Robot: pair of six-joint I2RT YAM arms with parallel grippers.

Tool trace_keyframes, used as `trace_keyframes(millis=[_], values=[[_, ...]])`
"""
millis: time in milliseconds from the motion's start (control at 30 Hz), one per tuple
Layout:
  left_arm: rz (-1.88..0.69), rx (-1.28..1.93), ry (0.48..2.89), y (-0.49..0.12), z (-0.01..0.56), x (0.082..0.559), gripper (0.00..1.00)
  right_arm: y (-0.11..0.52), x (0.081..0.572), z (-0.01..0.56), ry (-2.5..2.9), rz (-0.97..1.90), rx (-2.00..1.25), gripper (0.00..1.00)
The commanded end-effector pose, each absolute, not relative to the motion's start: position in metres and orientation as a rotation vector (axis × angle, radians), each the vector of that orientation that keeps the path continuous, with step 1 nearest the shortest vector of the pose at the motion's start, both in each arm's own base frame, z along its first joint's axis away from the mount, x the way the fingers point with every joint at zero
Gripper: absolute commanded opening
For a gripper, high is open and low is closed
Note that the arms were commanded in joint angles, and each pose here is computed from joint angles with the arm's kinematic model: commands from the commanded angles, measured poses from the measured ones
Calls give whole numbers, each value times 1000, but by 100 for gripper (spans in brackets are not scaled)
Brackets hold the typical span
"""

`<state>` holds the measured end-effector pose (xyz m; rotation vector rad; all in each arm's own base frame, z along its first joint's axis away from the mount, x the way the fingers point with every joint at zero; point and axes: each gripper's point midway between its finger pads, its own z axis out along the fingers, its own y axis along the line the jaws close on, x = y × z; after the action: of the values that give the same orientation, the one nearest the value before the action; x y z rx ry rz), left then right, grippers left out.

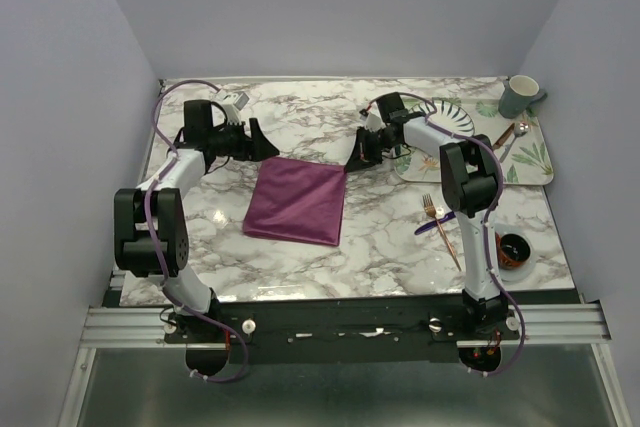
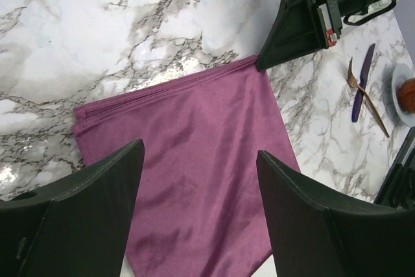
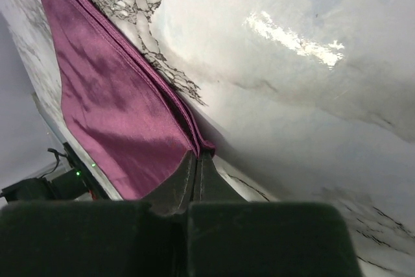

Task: Fold the napkin into a case and place the utensils inside
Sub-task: Pick up the lower triangle-folded napkin from the center of the board, then fold the lower triangle-folded napkin at the center of the board.

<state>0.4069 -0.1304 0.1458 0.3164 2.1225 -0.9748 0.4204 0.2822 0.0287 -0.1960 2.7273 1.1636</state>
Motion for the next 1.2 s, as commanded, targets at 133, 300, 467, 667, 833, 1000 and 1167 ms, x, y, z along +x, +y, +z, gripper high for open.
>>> trace_keyframes(millis=[133, 300, 467, 667, 833, 1000, 1167], values=[[-932, 253, 2123, -110, 148, 418, 84, 296, 410, 49, 2618, 1206, -425, 1], [-888, 217, 2121, -99, 151, 419, 99, 306, 405, 55, 2547, 1107, -608, 1], [-847, 149, 2106, -82, 160, 421, 99, 316, 397, 62, 2453, 1000, -815, 1], [-818, 14, 2074, -52, 167, 424, 99, 327, 389, 70, 2319, 874, -1052, 1], [-821, -67, 2076, -35, 162, 423, 99, 342, 373, 80, 2190, 815, -1243, 1], [-814, -117, 2071, -22, 161, 419, 99, 361, 343, 80, 2018, 771, -1492, 1], [-809, -148, 2073, -12, 158, 412, 99, 375, 315, 75, 1834, 712, -1720, 1]])
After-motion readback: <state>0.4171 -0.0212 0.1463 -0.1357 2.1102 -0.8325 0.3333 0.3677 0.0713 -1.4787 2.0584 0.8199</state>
